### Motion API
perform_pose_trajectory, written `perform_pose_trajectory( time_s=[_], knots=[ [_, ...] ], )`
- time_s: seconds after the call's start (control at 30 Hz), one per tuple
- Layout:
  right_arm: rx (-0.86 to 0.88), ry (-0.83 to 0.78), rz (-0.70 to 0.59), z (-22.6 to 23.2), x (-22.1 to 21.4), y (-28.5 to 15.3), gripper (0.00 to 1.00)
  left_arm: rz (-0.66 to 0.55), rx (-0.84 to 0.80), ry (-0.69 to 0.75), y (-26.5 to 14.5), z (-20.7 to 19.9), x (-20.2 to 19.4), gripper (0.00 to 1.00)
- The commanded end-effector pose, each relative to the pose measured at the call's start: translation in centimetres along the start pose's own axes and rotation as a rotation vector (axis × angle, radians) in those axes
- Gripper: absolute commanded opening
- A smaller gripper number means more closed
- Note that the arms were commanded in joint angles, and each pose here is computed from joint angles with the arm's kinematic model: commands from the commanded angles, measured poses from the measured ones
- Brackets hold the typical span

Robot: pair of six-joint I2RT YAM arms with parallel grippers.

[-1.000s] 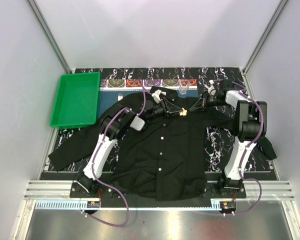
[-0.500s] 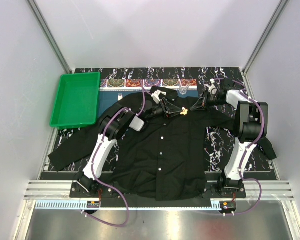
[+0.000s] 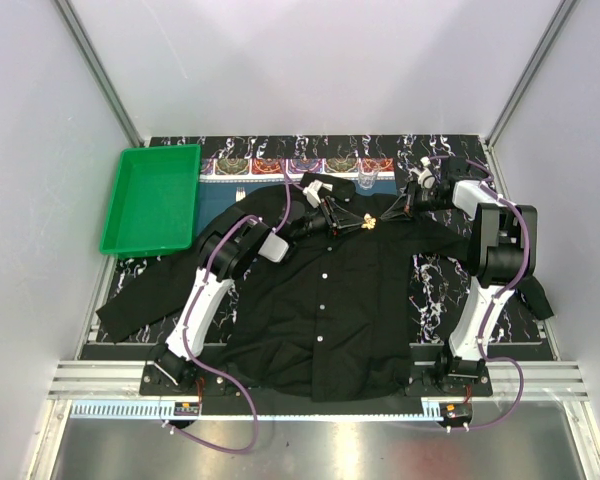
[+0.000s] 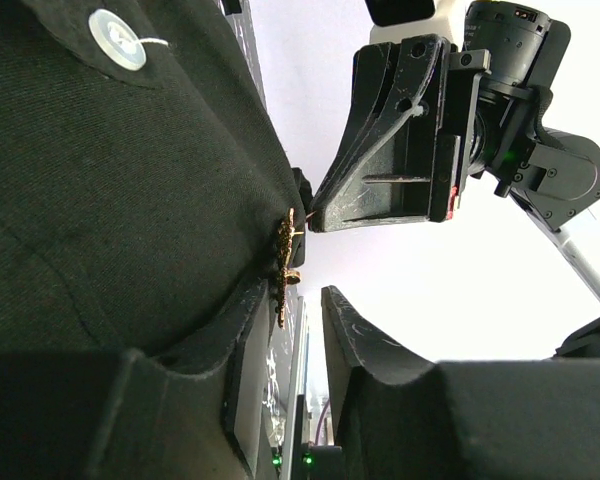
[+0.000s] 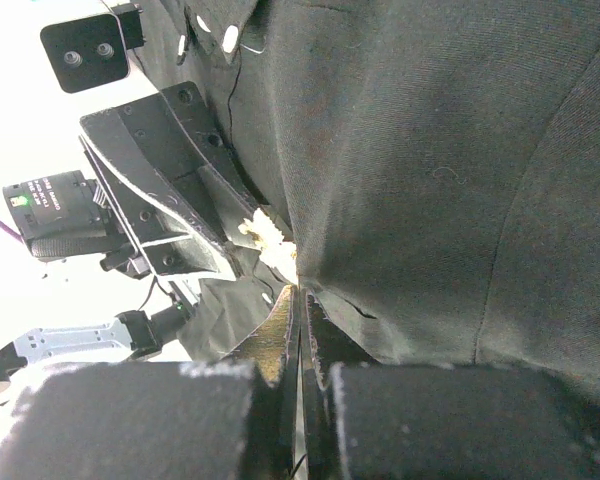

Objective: Pin the brooch onto the clothing
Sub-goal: Pin the brooch to the clothes.

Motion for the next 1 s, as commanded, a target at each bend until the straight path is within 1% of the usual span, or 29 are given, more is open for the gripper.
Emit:
perform_pose_trajectory(
  time_s=[0.0, 0.23, 0.33, 0.5, 0.53, 0.57, 0.63, 0.7, 0.8, 0.9, 0.97],
  knots=[
    [0.016, -0.068, -0.044, 1.8, 0.5, -1.1, 0.0, -0.008, -0.216, 0.144, 0.0, -4.7, 0.2, 0.31],
    [0.001, -0.082, -0.05, 1.8, 0.4, -1.3, 0.0, -0.009, -0.267, 0.177, 0.0, -5.4, 0.2, 0.33],
    [0.008, -0.091, -0.047, 1.9, 0.4, -1.4, 0.0, -0.023, -0.268, 0.175, 0.0, -5.5, 0.2, 0.31],
    [0.018, -0.118, -0.038, 2.3, 0.2, -1.3, 0.0, -0.022, -0.231, 0.167, 0.3, -4.8, 0.2, 0.2],
    [0.019, -0.122, -0.036, 2.4, 0.3, -1.3, 0.0, -0.022, -0.227, 0.165, 0.3, -4.7, 0.2, 0.17],
    [0.014, -0.116, -0.021, 2.4, 0.1, -1.0, 0.0, -0.02, -0.218, 0.162, 0.4, -4.6, 0.2, 0.12],
    [0.01, -0.132, -0.016, 2.5, 0.2, -0.9, 0.01, -0.016, -0.207, 0.161, 0.6, -4.4, 0.2, 0.06],
    [0.006, -0.15, -0.013, 2.8, 0.1, -0.8, 0.04, -0.006, -0.18, 0.147, 0.9, -4.1, 0.1, 0.01],
    [0.008, -0.164, -0.007, 3.1, 0.1, -0.6, 0.06, 0.005, -0.138, 0.119, 1.3, -3.5, 0.1, 0.0],
    [0.01, -0.172, -0.004, 3.2, 0.2, -0.6, 0.12, 0.02, -0.099, 0.11, 1.7, -2.9, 0.0, 0.0],
    [0.006, -0.168, 0.003, 3.3, 0.1, -0.6, 0.21, 0.019, -0.076, 0.096, 1.7, -2.4, 0.0, 0.0]
  ],
)
Point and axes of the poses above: each gripper's point midway between its finger pads, its own y axis out along the fingers, its own z axis along the line the jaws close on, x = y × z, the point moved 9 cm from there along -y, back along the fingers, and after that the axes turned 1 degree about y, right-handed, at the moved point
